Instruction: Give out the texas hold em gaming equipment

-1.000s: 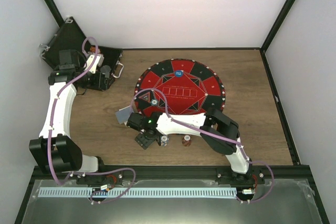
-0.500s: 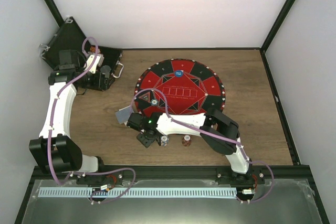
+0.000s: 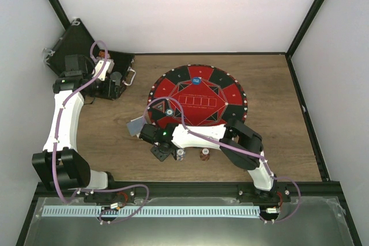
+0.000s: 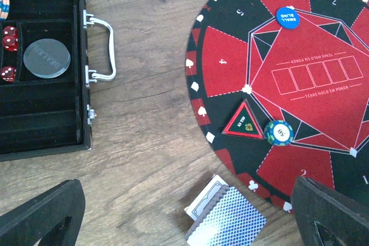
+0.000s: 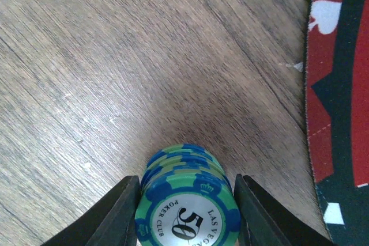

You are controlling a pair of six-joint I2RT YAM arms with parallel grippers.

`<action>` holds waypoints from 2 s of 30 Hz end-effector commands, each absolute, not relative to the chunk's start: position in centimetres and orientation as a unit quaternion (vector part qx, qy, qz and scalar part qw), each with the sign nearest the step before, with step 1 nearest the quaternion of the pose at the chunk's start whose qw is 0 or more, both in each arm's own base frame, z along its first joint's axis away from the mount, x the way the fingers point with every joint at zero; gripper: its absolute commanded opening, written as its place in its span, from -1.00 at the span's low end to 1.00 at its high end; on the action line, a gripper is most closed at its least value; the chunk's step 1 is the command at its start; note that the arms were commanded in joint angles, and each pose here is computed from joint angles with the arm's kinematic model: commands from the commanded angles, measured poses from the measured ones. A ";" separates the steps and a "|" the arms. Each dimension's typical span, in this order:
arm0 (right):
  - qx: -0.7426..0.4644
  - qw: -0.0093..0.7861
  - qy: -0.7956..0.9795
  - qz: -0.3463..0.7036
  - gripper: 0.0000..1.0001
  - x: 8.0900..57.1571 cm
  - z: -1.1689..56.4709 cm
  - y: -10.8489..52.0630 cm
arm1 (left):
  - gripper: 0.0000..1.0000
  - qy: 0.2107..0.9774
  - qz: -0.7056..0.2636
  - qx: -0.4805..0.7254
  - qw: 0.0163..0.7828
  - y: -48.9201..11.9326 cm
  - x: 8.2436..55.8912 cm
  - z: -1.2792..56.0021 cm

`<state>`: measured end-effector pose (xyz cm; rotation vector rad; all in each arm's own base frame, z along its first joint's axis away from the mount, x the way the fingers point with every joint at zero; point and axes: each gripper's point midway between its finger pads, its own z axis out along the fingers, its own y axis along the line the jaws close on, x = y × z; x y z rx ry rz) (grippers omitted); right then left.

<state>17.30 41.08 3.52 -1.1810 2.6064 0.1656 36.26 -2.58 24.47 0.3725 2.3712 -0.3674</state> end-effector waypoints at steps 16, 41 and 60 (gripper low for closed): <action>-0.292 0.245 0.922 0.064 -0.40 29.6 13.4 37.2 | 1.00 0.908 -0.143 0.153 0.363 -2.7 36.1 25.7; -0.074 0.256 0.964 -0.003 -0.45 54.0 4.4 23.0 | 1.00 0.912 -0.149 0.153 0.351 -2.7 36.4 24.8; -0.057 0.253 0.966 0.001 -0.14 56.4 2.9 21.9 | 1.00 0.914 -0.150 0.149 0.348 -2.6 37.0 24.6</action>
